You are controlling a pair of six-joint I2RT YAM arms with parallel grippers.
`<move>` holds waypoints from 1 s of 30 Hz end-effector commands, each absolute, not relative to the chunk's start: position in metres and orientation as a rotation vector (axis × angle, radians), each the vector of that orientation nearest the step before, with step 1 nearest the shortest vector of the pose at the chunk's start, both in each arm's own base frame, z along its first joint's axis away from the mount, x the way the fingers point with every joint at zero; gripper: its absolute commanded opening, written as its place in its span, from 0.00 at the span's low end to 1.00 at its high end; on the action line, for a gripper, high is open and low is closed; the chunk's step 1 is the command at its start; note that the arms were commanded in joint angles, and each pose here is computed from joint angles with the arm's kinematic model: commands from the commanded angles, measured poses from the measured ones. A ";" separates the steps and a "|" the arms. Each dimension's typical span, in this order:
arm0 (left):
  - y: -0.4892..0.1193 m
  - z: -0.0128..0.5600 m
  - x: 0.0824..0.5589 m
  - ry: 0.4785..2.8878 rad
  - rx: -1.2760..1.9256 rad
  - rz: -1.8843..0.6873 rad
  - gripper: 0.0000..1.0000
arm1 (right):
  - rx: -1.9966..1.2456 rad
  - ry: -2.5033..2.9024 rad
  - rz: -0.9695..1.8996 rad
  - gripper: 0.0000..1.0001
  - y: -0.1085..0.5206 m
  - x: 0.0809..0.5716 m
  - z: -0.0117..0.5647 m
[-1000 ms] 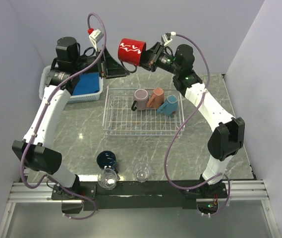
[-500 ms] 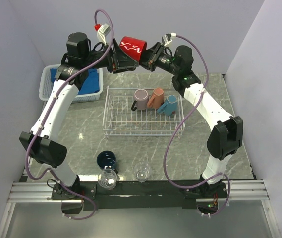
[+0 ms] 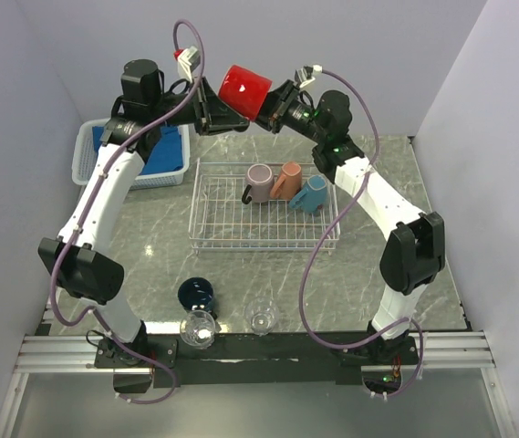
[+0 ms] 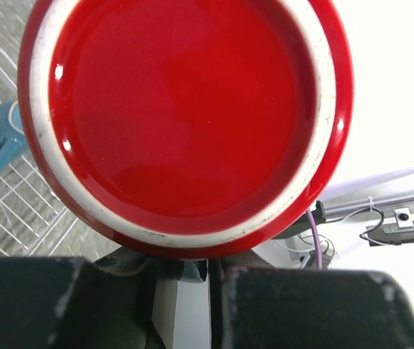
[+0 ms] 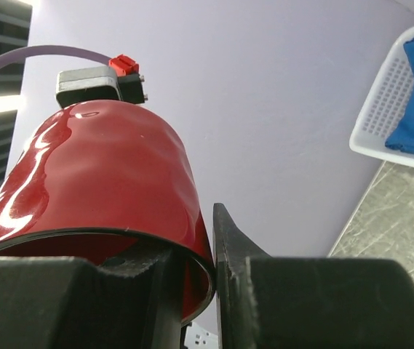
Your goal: Load the cups into the dish rack
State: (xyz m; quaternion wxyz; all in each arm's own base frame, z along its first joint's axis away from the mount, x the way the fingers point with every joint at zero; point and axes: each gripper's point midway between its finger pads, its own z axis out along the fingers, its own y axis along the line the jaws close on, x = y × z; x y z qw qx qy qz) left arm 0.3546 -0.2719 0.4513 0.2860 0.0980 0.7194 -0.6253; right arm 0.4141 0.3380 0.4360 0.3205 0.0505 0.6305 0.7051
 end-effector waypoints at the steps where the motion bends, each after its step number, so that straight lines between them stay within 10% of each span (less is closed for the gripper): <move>1: -0.235 0.486 0.374 1.706 0.325 -1.462 0.01 | -0.021 1.807 1.864 0.10 0.350 0.376 0.416; 4: -0.216 0.486 0.378 1.704 0.321 -1.372 0.01 | -0.006 1.850 1.830 0.31 0.343 0.377 0.408; 12: -0.166 0.463 0.388 1.750 0.315 -1.110 0.01 | 0.083 2.003 1.655 0.49 0.293 0.368 0.369; 30: -0.182 0.260 0.404 2.151 0.449 -0.557 0.01 | 0.170 1.937 1.394 0.48 0.190 0.310 0.407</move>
